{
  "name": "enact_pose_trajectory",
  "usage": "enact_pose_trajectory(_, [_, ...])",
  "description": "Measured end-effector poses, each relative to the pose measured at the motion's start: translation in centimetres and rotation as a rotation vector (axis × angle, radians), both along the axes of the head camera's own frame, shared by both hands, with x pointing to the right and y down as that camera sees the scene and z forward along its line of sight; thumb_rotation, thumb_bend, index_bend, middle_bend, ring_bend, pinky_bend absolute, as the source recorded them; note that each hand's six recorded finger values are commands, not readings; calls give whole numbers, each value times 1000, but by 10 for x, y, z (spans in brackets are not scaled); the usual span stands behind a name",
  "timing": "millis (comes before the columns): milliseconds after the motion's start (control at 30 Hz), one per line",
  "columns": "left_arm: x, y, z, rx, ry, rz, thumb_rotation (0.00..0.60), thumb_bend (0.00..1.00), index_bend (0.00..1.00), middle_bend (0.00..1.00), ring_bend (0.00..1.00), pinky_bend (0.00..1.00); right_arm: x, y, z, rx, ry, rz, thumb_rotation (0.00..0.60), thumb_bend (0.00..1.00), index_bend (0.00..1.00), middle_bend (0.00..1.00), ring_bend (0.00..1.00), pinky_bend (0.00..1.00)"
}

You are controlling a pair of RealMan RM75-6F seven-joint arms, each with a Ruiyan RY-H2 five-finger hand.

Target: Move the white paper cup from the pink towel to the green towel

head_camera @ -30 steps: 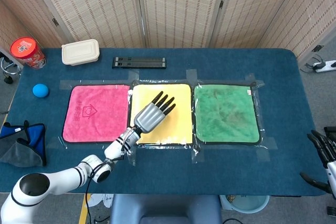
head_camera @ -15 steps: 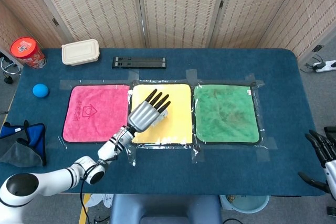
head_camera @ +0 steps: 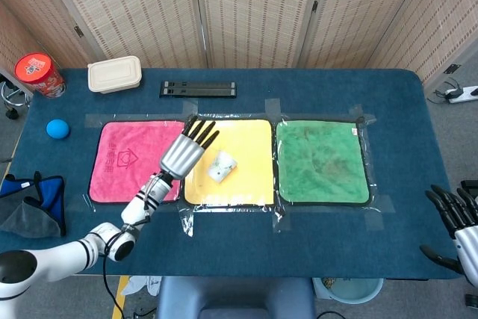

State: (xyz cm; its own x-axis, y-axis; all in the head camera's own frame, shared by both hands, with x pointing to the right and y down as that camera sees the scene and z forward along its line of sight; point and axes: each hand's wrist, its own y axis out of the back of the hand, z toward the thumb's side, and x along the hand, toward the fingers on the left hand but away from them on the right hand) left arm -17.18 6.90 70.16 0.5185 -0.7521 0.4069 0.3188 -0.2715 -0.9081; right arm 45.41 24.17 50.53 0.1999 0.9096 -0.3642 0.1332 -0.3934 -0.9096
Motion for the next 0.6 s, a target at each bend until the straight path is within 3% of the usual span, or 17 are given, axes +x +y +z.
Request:
enact_pose_trajectory(400, [-74, -2, -36, -63, 136, -234, 600, 385, 0, 0, 0, 0, -35, -15, 10, -56, 36, -174, 600, 127, 57, 93, 110, 0])
enact_pose_trajectory(600, [-123, 12, -58, -65, 154, -336, 600, 388, 0, 0, 0, 0, -62, -30, 17, -80, 45, -286, 600, 127, 62, 93, 111, 0])
